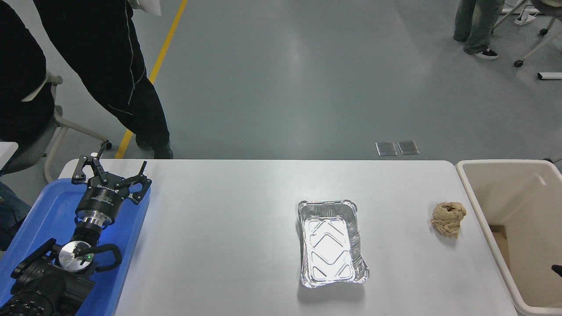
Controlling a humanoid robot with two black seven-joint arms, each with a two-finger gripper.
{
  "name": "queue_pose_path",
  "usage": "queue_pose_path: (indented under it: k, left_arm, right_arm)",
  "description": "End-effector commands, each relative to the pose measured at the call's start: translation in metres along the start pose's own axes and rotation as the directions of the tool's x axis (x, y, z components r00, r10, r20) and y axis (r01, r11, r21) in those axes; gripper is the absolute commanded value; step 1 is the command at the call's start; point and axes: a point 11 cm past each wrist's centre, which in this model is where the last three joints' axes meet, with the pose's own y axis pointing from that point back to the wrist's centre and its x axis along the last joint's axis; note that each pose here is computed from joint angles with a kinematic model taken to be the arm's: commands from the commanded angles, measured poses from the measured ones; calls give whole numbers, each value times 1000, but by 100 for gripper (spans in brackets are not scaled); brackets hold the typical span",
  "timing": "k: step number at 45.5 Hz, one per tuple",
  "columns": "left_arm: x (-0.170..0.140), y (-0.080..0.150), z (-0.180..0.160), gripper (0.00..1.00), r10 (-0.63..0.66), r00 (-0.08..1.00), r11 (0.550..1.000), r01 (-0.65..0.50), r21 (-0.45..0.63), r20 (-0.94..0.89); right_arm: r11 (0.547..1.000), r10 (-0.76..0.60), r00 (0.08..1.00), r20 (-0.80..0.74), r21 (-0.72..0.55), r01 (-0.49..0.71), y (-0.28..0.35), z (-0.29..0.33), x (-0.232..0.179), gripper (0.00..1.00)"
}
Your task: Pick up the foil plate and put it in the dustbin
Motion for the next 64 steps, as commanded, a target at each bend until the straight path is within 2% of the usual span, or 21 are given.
queue_pose_path:
  k: [1, 47, 53, 56, 58, 64]
  left_arm:
    - [0, 0, -1, 99, -1, 1000, 1000, 1, -1, -2]
    - [-1, -1, -1, 99, -1, 1000, 1000, 1, 0, -1]
    - [-1, -1, -1, 99, -1, 1000, 1000, 1, 0, -1]
    - [-1, -1, -1, 99, -1, 1000, 1000, 1, 0, -1]
    - [-1, -1, -1, 99, -1, 1000, 1000, 1, 0, -1]
    - [-2, -1, -1, 99, -6, 1000, 1000, 6, 11, 3]
  right_arm:
    - [1000, -6, 1000, -5, -7, 6, 1, 5, -5, 100]
    - [992, -120, 993, -8, 24, 121, 10, -14, -56, 100]
    - [980, -198, 980, -9, 16, 198, 11, -12, -61, 100]
    - [976, -214, 977, 4, 47, 214, 9, -34, -40, 100]
    - [966, -253, 967, -1, 60, 253, 13, -42, -48, 100]
    - [941, -300, 943, -145, 114, 317, 20, -73, -45, 100]
